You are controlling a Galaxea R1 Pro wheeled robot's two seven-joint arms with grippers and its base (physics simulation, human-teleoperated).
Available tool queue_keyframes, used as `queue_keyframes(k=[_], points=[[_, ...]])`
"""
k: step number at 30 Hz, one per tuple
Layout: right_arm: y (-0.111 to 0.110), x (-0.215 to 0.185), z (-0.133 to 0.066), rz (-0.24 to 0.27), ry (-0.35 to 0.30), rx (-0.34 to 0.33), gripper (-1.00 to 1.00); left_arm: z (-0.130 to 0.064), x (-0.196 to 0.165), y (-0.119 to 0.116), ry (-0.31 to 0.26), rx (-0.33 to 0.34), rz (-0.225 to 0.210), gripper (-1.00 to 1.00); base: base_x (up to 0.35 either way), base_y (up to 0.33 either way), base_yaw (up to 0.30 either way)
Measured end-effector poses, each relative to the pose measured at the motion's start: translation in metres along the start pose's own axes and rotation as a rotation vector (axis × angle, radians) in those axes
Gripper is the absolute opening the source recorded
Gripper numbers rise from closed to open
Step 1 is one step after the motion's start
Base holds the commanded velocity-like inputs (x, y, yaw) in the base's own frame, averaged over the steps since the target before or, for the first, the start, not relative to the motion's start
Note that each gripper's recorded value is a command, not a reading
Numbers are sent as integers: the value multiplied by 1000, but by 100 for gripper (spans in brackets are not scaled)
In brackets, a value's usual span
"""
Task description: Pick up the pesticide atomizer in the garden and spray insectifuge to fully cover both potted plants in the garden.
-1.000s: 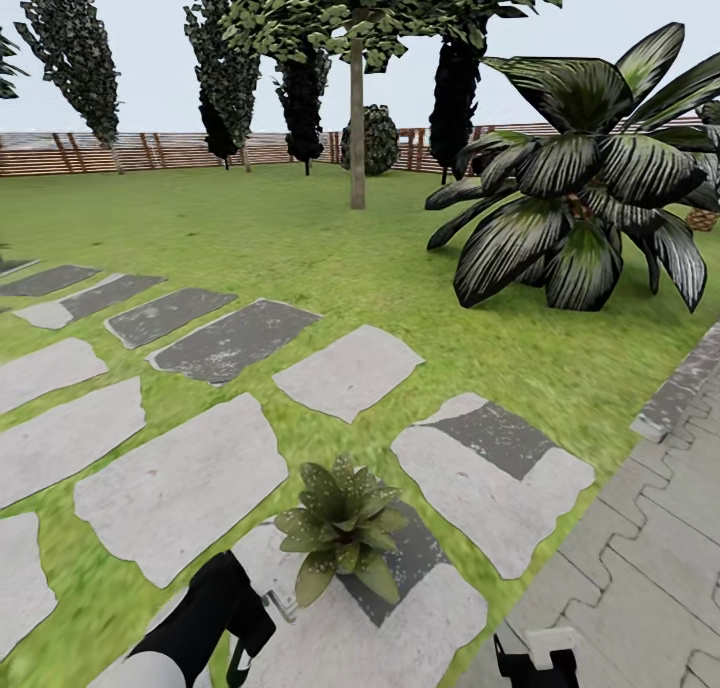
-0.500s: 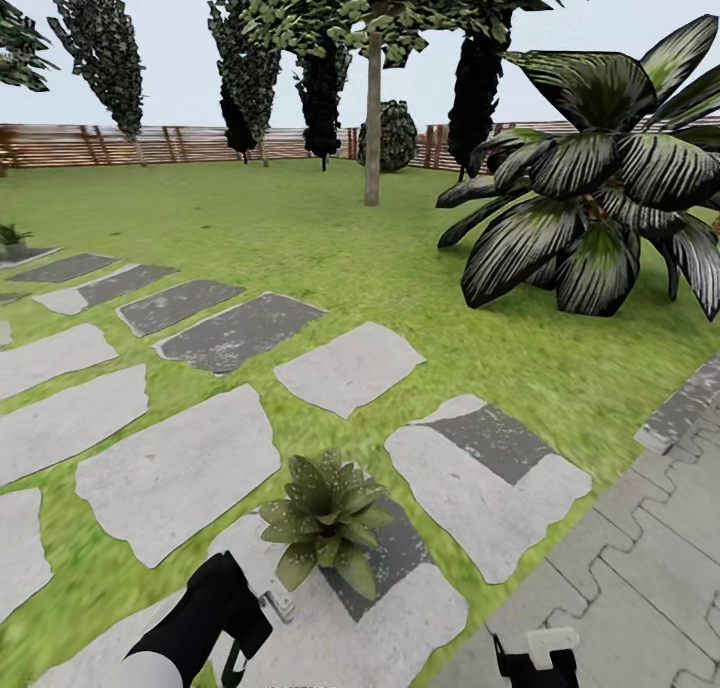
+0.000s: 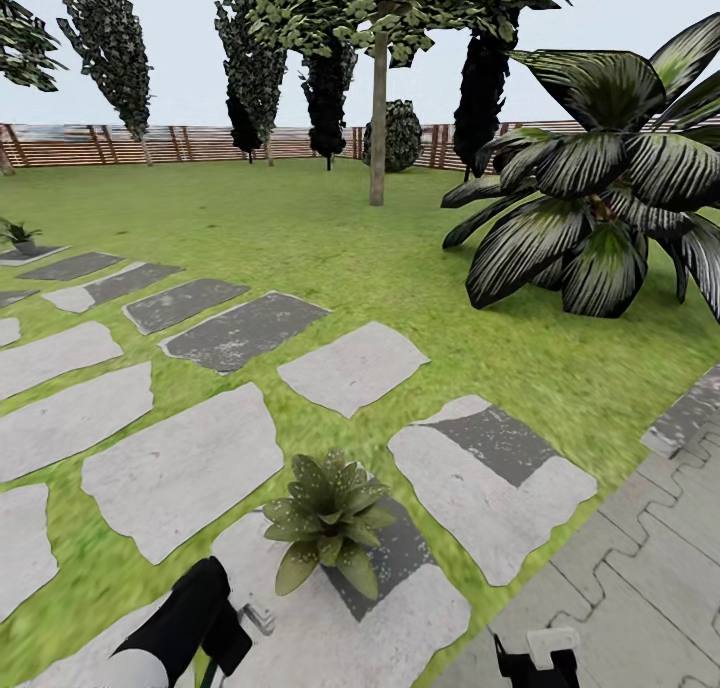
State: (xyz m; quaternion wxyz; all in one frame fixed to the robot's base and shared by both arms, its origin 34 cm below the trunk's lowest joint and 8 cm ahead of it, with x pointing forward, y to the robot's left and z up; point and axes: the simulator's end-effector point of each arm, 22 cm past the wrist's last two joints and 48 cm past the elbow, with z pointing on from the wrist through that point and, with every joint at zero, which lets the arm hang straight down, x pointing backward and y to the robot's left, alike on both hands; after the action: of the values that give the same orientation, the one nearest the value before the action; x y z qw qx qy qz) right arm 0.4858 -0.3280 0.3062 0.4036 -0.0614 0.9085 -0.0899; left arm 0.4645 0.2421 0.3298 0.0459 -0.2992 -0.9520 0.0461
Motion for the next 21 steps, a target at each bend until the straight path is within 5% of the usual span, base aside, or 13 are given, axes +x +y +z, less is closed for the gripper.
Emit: queue_keyframes(k=[17,21], points=[[0,0,0,0,0,1,100,-11,-11,15,-29,-25,-4,-100,0,0,0],[0,0,0,0,0,1,100,-18,-34,2,-74,-16,5,-100,0,0,0]])
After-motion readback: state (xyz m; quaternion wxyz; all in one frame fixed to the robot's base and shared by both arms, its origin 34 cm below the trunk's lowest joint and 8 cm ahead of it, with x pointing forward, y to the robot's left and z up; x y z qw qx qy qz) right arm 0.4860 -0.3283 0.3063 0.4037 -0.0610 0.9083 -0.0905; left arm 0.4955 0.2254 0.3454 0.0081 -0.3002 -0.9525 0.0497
